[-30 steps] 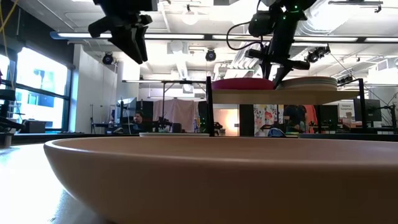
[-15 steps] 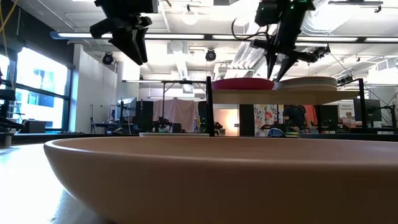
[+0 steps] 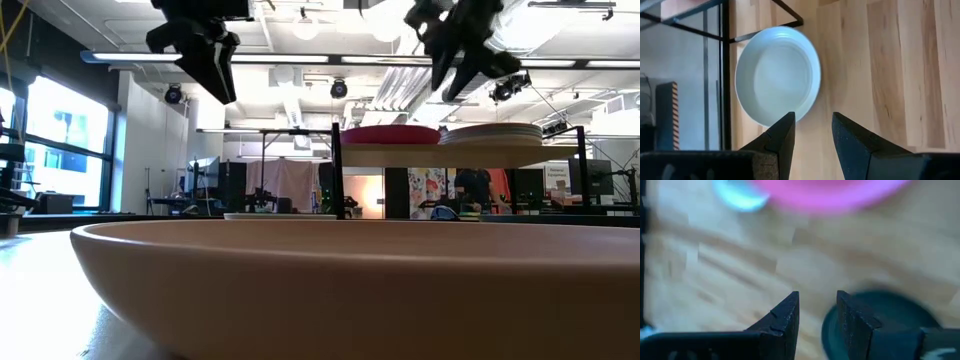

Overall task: Place and stack plates onto a shelf
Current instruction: Stack the blue plate on top of the pink plate

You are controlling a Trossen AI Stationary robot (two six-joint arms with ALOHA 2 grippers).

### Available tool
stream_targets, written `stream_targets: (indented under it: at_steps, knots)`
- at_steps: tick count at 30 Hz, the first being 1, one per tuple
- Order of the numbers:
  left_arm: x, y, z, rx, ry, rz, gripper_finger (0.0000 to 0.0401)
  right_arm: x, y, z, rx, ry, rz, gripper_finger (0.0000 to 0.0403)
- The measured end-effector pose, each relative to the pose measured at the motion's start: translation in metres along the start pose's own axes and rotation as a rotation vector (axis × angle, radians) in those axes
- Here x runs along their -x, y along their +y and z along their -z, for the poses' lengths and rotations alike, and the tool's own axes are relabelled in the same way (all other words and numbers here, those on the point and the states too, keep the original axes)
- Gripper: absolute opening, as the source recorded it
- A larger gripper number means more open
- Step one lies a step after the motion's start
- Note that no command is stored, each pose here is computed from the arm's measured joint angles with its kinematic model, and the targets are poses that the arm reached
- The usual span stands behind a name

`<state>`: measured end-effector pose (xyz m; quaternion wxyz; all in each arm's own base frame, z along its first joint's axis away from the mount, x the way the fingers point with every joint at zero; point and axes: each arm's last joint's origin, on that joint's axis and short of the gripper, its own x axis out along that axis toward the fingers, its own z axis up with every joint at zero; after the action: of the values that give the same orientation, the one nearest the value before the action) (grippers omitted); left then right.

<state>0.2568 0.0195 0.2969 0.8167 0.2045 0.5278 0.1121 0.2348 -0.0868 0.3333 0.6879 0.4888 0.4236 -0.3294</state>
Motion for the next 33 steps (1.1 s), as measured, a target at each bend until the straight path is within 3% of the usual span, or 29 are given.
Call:
stream_targets:
  at_steps: [6,16,24,33]
  knots:
    - [0.000,0.000,0.001,0.089,0.012,0.003,0.0120,-0.008,0.028,0.053,0.085,0.062,0.036,0.0110]
    - [0.000,-0.001,0.004,0.094,0.041,0.009,0.0120,-0.040,0.057,0.116,0.168,0.139,0.145,0.0110]
    - [0.000,-0.001,0.004,0.082,0.042,0.007,0.0120,-0.079,0.068,0.145,0.235,0.192,0.270,0.0110]
    - [0.000,-0.001,0.004,0.076,0.042,0.006,0.0120,-0.120,0.069,0.159,0.267,0.231,0.422,0.0110]
